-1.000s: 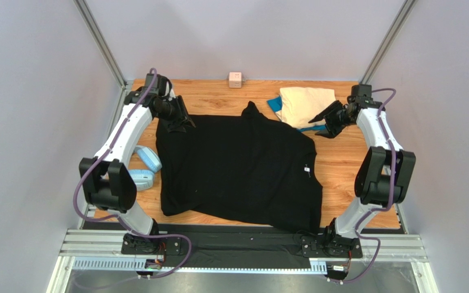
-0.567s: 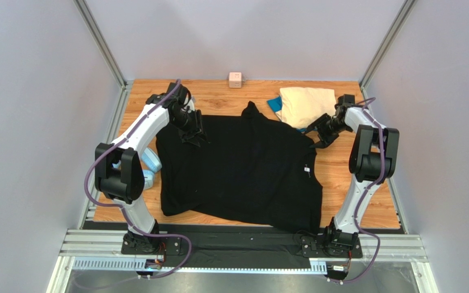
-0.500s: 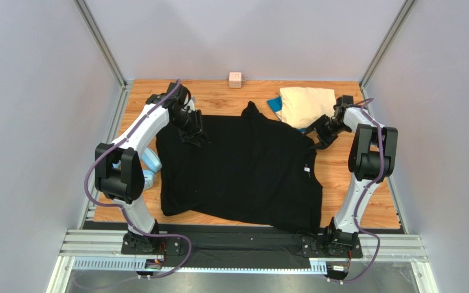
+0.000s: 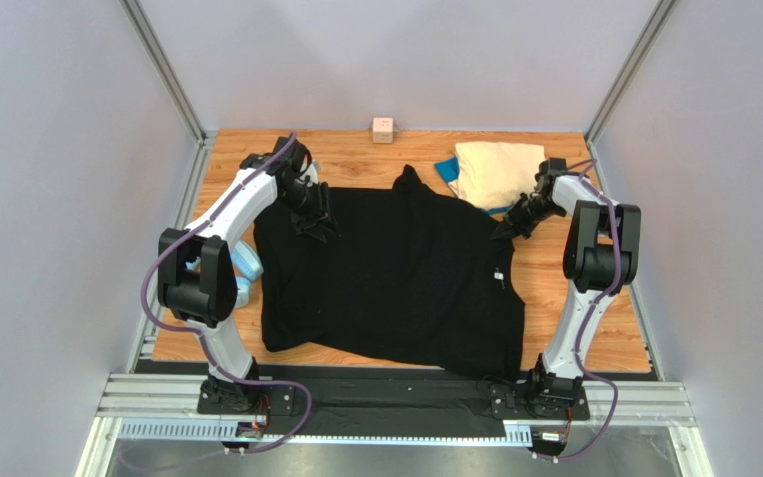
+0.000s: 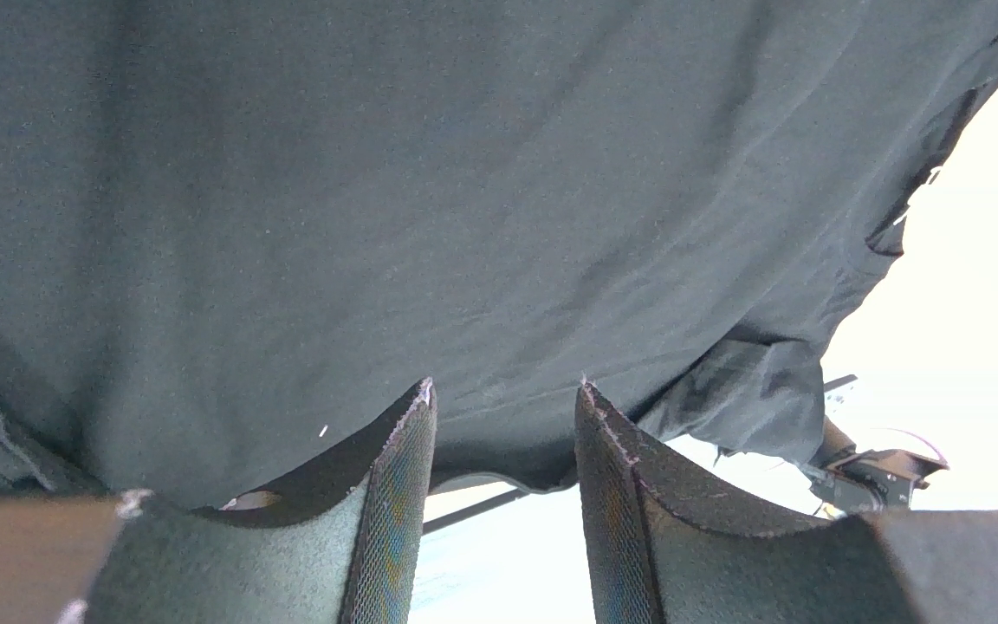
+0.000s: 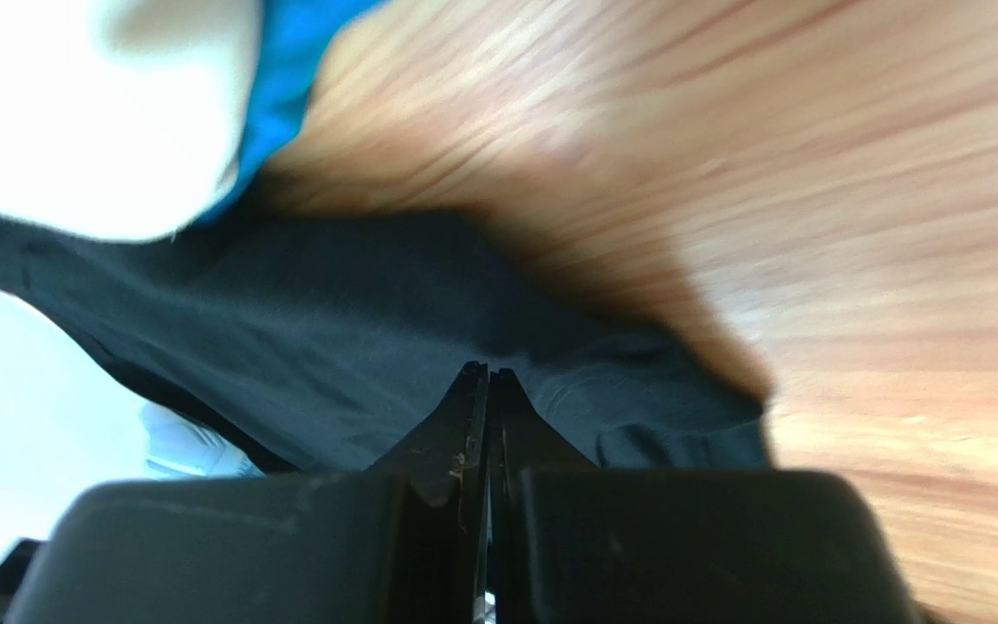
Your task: Fold and stack the t-shirts
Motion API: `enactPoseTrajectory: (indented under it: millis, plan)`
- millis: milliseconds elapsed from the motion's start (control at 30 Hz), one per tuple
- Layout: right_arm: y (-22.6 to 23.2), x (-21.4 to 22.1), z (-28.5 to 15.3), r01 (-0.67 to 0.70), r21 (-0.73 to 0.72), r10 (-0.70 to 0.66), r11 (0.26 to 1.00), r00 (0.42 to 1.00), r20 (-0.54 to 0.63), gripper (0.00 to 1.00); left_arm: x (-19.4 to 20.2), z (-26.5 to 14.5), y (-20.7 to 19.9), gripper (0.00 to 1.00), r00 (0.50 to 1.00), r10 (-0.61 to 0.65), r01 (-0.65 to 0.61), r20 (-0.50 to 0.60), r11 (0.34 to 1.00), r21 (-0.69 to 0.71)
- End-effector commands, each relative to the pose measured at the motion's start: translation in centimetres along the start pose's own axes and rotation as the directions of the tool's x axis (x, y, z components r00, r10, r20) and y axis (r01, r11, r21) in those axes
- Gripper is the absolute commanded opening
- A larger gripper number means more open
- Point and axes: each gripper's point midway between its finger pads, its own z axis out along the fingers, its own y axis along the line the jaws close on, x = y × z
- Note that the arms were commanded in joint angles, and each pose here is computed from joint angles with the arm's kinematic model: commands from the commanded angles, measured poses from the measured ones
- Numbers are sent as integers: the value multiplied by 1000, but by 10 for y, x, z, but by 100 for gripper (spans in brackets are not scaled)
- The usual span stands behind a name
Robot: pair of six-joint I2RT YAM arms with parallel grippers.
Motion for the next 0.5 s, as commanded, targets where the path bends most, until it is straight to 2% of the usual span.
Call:
enactPoseTrajectory:
  millis: [0,100,167,200,233,267,333,467]
  plan:
    - [27,29,-27,126,-45,-126,991,992,18,0,-4,-6,-7,50,1000,27,-28,11,999,20]
    - [24,55,-29,165,-25,-166,986,986,-31,0,-3,-4,-6,50,1000,26,-26,7,1000,18]
    - [24,62,-36,179,-17,-179,984,984,-8,0,-3,-4,-6,50,1000,26,-26,5,999,18]
    - [21,61,-36,182,-8,-182,983,983,9,4,-3,-4,-6,50,1000,26,-26,4,999,19]
    - [19,55,-39,194,11,-194,981,980,48,26,-3,-5,-6,50,1000,29,-29,7,999,20]
    - [22,47,-45,208,7,-208,978,974,92,34,-3,-5,-6,50,1000,31,-31,6,999,21]
    - [27,30,-54,215,5,-213,977,965,152,43,-2,-5,-8,50,999,35,-35,4,999,26]
    - [28,-17,-65,158,-2,-153,987,961,231,49,0,-9,-7,50,999,48,-48,5,999,20]
